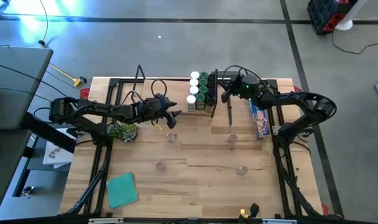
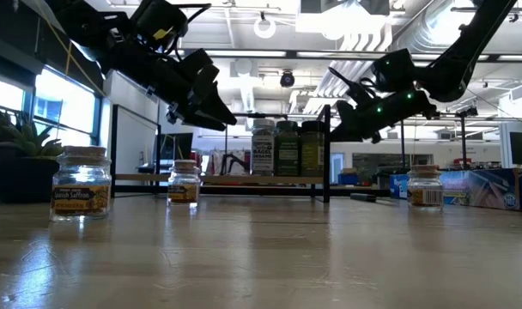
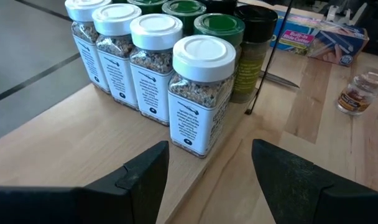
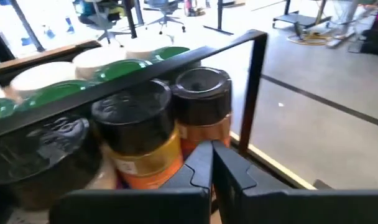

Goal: Shelf spices
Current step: Adjust the seasoning bottles on the shelf

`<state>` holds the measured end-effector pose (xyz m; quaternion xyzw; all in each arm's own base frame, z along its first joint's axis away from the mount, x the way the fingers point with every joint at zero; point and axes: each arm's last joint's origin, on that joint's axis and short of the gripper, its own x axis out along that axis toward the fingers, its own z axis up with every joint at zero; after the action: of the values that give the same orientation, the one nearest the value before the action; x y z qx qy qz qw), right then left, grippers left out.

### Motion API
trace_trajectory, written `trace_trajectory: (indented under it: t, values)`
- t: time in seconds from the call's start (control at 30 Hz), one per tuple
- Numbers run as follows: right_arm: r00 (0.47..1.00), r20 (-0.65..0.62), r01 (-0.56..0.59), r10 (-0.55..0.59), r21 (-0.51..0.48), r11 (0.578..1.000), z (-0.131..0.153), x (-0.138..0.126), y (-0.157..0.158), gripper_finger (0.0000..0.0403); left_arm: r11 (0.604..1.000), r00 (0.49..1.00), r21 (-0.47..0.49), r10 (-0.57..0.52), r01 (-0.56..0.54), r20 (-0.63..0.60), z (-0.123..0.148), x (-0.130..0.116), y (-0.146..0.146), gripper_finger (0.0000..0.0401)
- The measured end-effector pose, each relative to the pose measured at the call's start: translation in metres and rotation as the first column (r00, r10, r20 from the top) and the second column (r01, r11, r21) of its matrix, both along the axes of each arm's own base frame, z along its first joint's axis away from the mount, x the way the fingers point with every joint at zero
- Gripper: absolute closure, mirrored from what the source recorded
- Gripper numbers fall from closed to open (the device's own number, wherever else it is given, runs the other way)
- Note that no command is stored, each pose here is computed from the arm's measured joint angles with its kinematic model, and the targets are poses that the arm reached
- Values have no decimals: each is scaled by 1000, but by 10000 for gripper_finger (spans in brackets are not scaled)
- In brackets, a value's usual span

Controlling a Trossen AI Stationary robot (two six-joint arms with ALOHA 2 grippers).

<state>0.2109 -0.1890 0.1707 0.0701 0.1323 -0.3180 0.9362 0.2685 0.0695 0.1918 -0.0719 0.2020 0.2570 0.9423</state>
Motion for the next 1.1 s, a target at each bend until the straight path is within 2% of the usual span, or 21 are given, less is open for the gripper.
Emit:
trace_trajectory:
  t: [0.33, 0.5, 0.73, 0.93, 1.1]
  values:
    - [998, 68, -8, 8, -5, 1000, -8, 5, -7, 403, 1000, 1000, 2, -4, 4, 7, 1, 1, -1, 176]
    - [996, 91, -27, 24, 34, 999, -18, 14, -14, 403, 1000, 1000, 1, -20, 20, 6, 1, 2, -5, 176]
    - [992, 113, -66, 64, 17, 998, -13, 26, -23, 403, 999, 999, 0, -40, 40, 5, 0, 3, -10, 176]
    - [995, 74, -64, 60, 51, 997, -8, 22, -19, 403, 999, 999, 1, -41, 41, 4, 0, 3, -10, 176]
    - [998, -21, -51, 53, 88, 995, -1, 14, -12, 403, 999, 999, 4, -43, 43, 2, 0, 3, -10, 176]
